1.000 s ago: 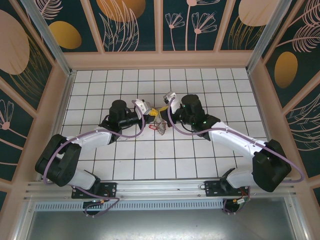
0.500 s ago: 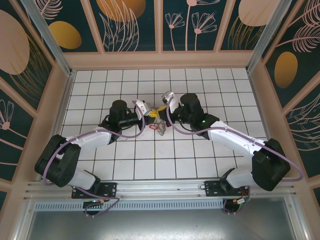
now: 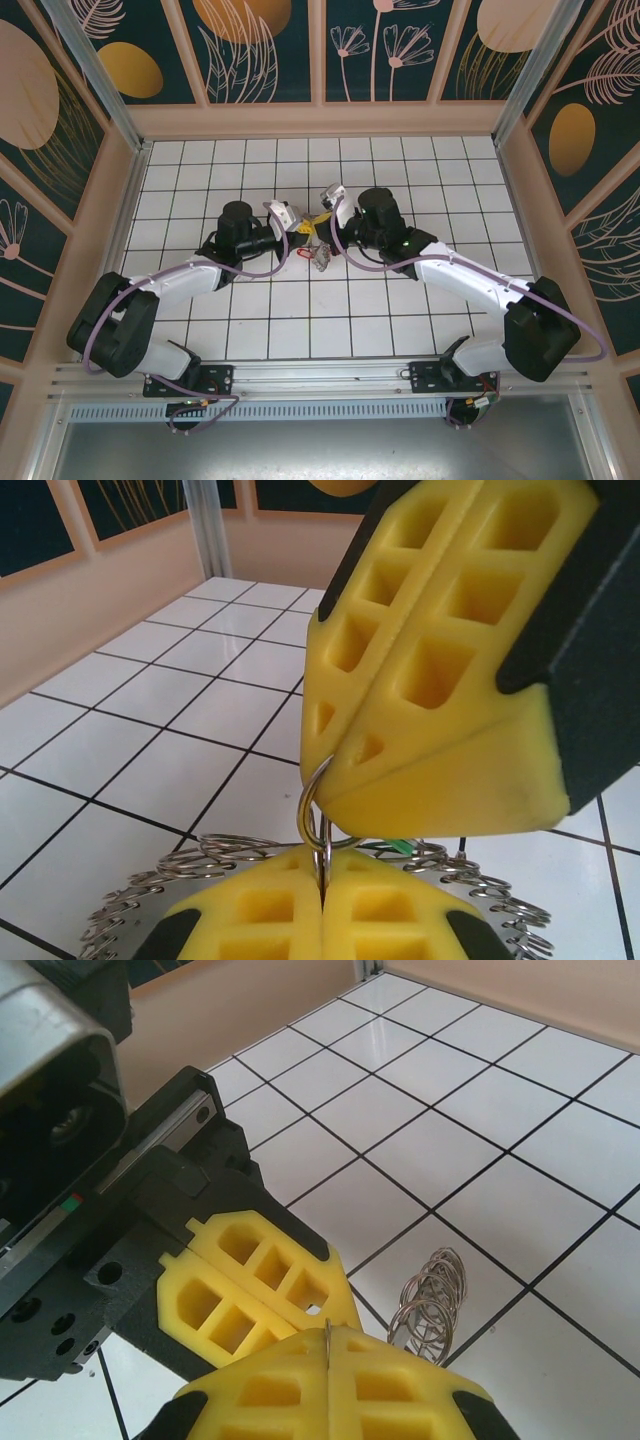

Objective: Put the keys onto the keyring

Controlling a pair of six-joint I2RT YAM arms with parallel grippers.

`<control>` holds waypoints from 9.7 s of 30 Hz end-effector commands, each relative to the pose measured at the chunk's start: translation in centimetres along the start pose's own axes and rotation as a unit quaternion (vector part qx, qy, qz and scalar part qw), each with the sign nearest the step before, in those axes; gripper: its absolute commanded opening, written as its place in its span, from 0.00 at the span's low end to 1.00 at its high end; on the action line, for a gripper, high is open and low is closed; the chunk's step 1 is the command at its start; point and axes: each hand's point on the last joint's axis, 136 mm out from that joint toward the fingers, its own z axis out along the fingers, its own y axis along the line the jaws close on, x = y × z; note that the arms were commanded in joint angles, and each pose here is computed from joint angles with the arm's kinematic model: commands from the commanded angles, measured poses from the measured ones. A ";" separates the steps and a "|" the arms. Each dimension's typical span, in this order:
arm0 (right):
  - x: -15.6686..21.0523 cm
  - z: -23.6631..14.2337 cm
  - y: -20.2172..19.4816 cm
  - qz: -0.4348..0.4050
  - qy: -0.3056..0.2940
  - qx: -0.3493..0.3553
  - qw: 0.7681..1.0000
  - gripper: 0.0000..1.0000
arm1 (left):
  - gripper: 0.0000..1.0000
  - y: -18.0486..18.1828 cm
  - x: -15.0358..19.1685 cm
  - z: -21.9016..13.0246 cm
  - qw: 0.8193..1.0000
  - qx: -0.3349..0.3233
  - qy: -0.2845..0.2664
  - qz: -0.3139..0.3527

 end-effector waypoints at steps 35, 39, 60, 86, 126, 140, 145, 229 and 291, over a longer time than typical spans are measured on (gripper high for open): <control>2.5 -0.3 -5.1 0.135 0.020 0.040 0.990 0.00 | 0.00 0.2 -1.8 -0.6 0.999 -0.014 -0.040 0.027; 3.2 0.0 -5.1 0.149 0.031 0.024 0.988 0.00 | 0.00 0.2 -1.8 -0.5 0.999 -0.012 -0.040 0.027; 2.8 0.5 -5.2 0.170 0.047 -0.016 0.984 0.00 | 0.00 0.1 -0.3 0.1 1.000 -0.001 -0.018 0.024; 0.5 0.2 -1.3 0.063 0.040 -0.033 0.997 0.00 | 0.00 -0.2 0.0 -0.4 1.000 -0.003 -0.013 0.019; 10.5 -3.6 -8.6 0.244 0.079 0.125 0.959 0.00 | 0.30 -0.3 -1.4 0.5 1.000 0.013 -0.025 0.003; 17.2 -3.5 -4.1 0.348 0.135 0.109 0.921 0.00 | 0.26 2.3 -2.1 -0.5 0.993 -0.081 -0.069 -0.060; 19.6 -3.7 -2.0 0.374 0.165 0.118 0.905 0.00 | 0.24 4.4 -2.0 -1.8 0.974 -0.148 -0.087 -0.148; 13.5 -1.9 -6.5 0.414 0.084 -0.040 0.906 0.00 | 0.82 2.5 10.9 -3.2 0.818 -0.209 0.083 -0.530; 11.2 -2.6 -6.9 0.406 0.059 -0.059 0.910 0.00 | 0.80 4.1 8.1 -2.8 0.820 -0.230 0.065 -0.521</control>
